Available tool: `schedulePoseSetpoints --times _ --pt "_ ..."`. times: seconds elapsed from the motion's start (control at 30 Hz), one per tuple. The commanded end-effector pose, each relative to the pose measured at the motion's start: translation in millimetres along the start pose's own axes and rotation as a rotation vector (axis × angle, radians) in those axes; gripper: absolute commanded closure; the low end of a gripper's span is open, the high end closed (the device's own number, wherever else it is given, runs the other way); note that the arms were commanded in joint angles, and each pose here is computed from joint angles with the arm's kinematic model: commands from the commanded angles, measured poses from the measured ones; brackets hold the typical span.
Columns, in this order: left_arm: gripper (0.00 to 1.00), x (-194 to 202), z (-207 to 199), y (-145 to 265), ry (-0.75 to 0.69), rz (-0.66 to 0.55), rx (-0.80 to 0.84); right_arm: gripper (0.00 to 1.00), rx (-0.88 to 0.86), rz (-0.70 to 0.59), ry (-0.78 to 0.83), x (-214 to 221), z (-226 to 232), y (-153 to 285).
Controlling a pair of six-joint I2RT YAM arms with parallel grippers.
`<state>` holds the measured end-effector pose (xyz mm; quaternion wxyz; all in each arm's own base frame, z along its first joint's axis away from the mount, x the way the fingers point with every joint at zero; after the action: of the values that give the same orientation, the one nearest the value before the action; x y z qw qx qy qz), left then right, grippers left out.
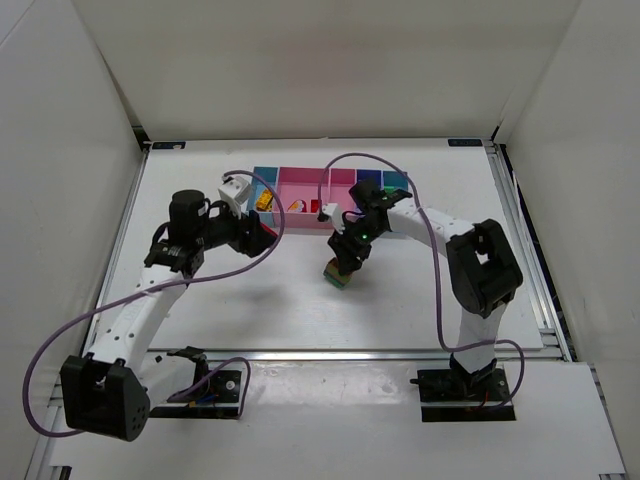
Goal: Sort the legos into containers by color
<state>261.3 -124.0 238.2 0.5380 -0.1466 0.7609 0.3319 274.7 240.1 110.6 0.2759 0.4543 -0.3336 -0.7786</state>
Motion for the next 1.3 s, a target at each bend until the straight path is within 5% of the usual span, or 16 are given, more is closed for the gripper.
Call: schedulePoseSetpoints --times 0.0,0.1,0.37,0.7,0.9,1.27 --pt "0.79 2 -3 7 -0.094 -0.014 -0.004 0.45 0.11 -0.049 0.056 -14 0 13" --pt "0.79 10 -8 11 -0.153 -0.049 0.019 0.28 0.091 -0.168 0.044 -30 10 39" --pt "0.79 33 -21 24 -0.403 -0.086 0.051 0.27 -0.147 -0.49 -0.083 -85 24 126" --pt "0.8 27 -16 28 -0.672 -0.106 0.011 0.23 -0.388 -0.481 -0.266 -129 36 112" --pt "0.8 11 -8 24 -0.808 -0.147 -0.027 0.22 -0.406 -0.446 -0.256 -151 53 87" --pt "0.8 -6 -5 12 -0.822 -0.172 -0.035 0.2 -0.272 -0.446 -0.258 -185 48 60"
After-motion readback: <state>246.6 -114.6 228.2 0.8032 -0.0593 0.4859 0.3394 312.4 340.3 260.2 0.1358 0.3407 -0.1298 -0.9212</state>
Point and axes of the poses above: each gripper's point midway between its finger pads, its own y axis back along the fingers, its own z axis along the line the jaws close on, x = y × z, the point moved 6 cm from there along y, back along the fingers, and after that the axes turned 2 degrees about -y, right-handed, at the moved point
